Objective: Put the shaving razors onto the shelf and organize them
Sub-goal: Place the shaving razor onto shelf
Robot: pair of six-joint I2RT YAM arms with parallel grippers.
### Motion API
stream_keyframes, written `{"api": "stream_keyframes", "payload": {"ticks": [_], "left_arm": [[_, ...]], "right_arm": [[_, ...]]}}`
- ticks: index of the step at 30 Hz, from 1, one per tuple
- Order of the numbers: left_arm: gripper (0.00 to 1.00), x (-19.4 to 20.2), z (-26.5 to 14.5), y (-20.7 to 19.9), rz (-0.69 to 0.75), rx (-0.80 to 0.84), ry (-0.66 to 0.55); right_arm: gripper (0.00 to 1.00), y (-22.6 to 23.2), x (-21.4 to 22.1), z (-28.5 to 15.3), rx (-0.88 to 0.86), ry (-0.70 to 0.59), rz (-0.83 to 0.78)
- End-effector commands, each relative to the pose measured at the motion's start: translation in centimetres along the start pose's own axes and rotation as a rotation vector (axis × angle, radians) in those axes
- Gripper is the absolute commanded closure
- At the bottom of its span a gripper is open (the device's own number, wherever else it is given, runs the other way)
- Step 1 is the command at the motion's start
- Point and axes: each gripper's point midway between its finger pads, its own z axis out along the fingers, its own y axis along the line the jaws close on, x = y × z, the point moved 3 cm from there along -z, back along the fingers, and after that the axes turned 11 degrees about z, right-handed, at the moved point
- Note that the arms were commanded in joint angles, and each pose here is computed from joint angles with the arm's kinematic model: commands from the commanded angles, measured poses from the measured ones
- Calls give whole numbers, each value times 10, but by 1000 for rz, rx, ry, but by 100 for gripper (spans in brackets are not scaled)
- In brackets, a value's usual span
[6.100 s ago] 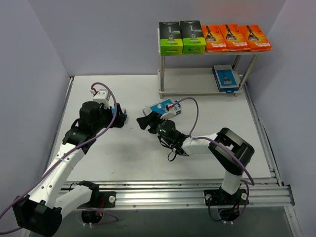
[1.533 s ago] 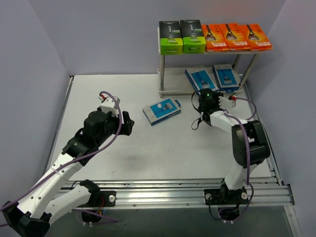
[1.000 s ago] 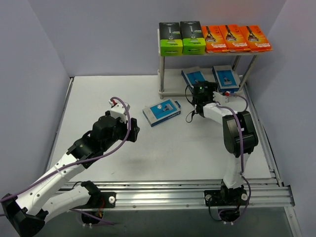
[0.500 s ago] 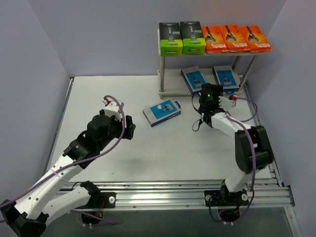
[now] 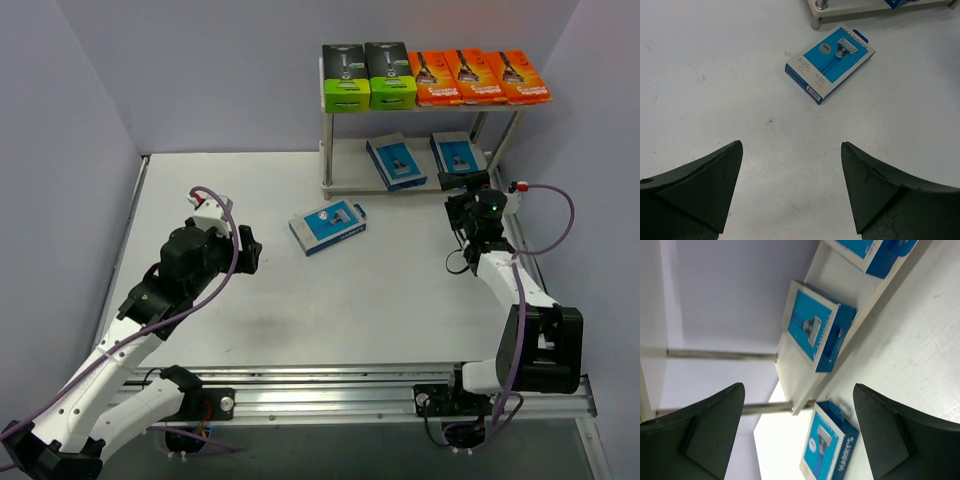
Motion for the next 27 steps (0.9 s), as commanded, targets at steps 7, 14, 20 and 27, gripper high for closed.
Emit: {"api": "stream_keyframes", "payload": {"ticks": [7,14,20,27], "left_arm": [[11,-22,-3,-1,-14,17,-64],[11,-19,3,1,-16,13,-43],[11,-17,5,2,-21,8,-33],[11,-15,8,3,-23,8,-25]], "right_arm": [[23,7,15,4,-165,358,-162],[49,-15,26,35,-120,440,-185],[55,-26,31,58,-75,440,-197],[59,-36,42,84,-33,446,-202]]}}
